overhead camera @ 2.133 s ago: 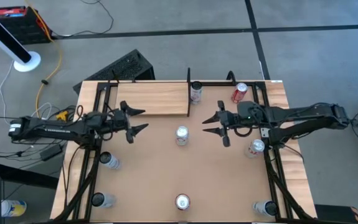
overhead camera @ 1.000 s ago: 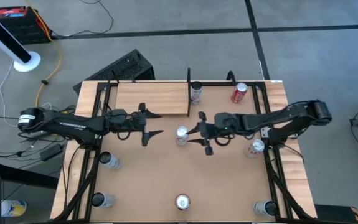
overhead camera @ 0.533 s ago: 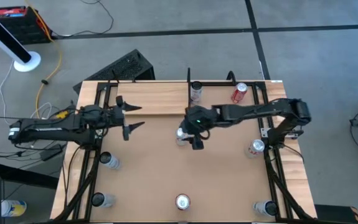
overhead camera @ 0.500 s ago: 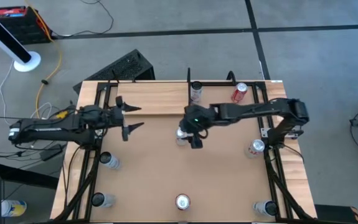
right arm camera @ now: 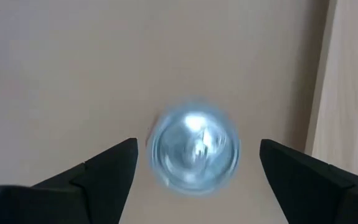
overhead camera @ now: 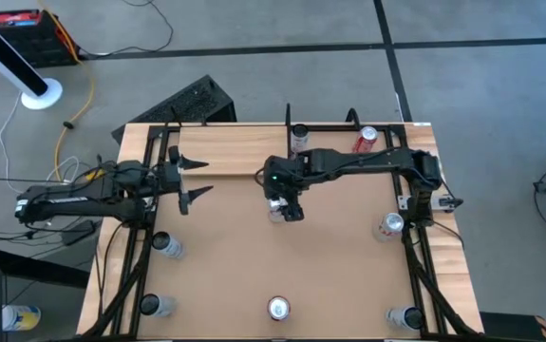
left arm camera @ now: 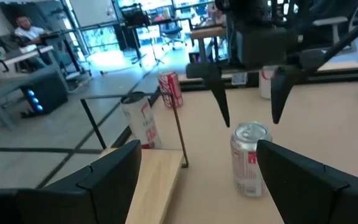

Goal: Place canned beverage on shelf
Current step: Put the left silver and red soda can on the shelf

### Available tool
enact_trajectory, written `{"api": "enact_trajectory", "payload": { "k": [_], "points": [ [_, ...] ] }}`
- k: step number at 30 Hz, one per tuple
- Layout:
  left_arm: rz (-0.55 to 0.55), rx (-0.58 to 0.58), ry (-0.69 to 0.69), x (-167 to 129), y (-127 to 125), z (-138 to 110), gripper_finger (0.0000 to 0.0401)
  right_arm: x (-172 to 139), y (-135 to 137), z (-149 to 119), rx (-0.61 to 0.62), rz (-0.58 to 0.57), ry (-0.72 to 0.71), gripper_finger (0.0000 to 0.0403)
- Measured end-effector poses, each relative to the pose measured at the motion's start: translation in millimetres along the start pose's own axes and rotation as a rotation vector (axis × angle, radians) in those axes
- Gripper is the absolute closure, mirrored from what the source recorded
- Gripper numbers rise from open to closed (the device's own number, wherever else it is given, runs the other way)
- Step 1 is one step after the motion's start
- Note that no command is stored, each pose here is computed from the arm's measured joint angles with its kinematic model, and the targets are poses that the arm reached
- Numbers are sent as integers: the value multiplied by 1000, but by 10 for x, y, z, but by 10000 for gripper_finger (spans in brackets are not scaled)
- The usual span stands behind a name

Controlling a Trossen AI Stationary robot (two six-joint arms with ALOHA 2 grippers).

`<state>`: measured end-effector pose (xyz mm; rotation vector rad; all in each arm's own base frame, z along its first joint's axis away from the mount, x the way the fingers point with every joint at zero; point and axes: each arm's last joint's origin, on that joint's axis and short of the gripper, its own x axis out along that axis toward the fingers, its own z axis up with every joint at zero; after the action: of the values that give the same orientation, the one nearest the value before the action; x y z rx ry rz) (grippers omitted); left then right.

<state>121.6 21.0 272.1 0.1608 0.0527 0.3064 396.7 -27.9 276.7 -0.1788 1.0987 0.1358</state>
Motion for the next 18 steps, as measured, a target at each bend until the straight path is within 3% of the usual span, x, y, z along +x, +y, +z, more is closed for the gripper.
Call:
{"api": "enact_trajectory", "payload": {
  "k": [18],
  "points": [
    [0,8,20,-33,4,-20,97,139,-29,-11,4,7,22,41]
  ]
}}
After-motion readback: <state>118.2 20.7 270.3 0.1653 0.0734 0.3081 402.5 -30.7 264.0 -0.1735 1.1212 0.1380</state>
